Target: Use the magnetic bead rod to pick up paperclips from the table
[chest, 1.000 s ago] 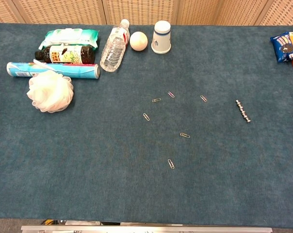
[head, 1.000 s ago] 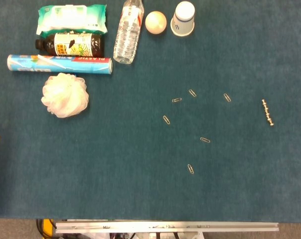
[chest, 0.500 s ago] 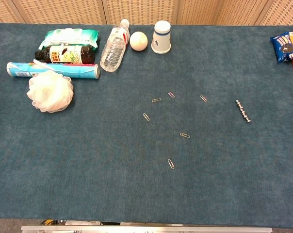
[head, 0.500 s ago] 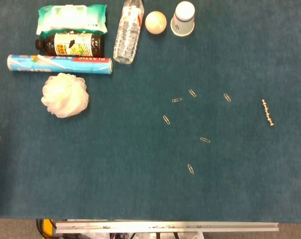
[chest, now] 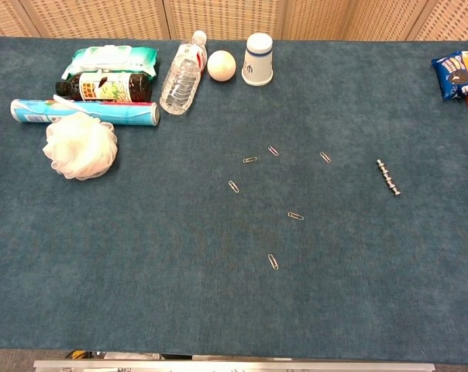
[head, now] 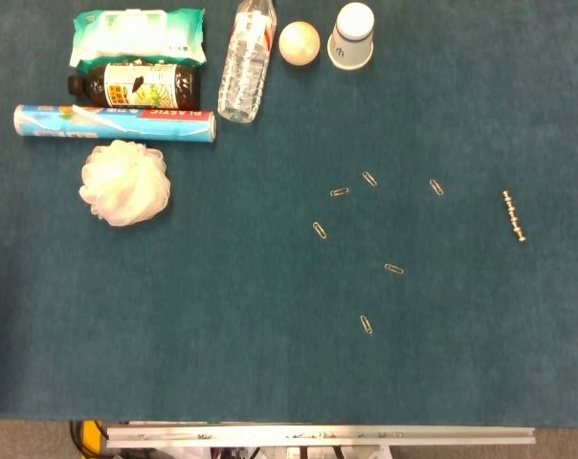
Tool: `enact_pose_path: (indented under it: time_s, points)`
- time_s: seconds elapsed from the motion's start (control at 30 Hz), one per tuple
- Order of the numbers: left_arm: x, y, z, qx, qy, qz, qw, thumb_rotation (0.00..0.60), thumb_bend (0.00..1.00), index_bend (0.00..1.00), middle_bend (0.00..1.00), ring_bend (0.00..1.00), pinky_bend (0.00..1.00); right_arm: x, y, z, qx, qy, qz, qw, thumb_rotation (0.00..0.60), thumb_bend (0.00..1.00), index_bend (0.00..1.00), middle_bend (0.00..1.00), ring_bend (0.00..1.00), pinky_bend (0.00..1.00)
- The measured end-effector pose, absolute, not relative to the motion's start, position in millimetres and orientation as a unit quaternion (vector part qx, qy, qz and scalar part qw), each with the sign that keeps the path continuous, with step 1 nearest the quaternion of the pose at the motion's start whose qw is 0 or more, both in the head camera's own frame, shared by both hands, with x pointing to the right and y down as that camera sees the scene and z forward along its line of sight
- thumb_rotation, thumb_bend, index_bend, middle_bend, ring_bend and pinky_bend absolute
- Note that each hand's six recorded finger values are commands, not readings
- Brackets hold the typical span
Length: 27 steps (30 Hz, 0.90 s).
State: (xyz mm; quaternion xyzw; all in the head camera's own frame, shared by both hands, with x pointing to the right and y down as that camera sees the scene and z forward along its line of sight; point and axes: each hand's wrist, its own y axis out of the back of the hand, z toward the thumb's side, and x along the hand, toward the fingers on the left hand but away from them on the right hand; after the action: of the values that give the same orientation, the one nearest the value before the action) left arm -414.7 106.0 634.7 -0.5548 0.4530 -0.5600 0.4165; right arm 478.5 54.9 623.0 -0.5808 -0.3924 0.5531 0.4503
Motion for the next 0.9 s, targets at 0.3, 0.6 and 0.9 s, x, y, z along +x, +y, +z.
enact_pose_path:
  time_s: [0.3,0.6,0.9]
  points:
    - [-415,105,637,-0.554,0.448,-0.564,0.416,0.6,0.14,0.42,0.43,0.36,0.53,480,54,623,-0.579,-0.397,0.552,0.449,0.6,0.0,0.19,0.44,0.32,0.58]
    - [-417,105,637,-0.553,0.451,-0.567,0.412,0.6,0.14,0.42,0.43,0.36,0.53,463,47,637,-0.588,-0.372,0.539,0.475,0.6,0.0,0.19,0.34,0.26,0.47]
    - [-418,105,636,-0.552,0.452,-0.566,0.413,0.6,0.14,0.42,0.43,0.36,0.53,447,42,652,-0.596,-0.326,0.501,0.536,0.6,0.0,0.32,0.29,0.19,0.35]
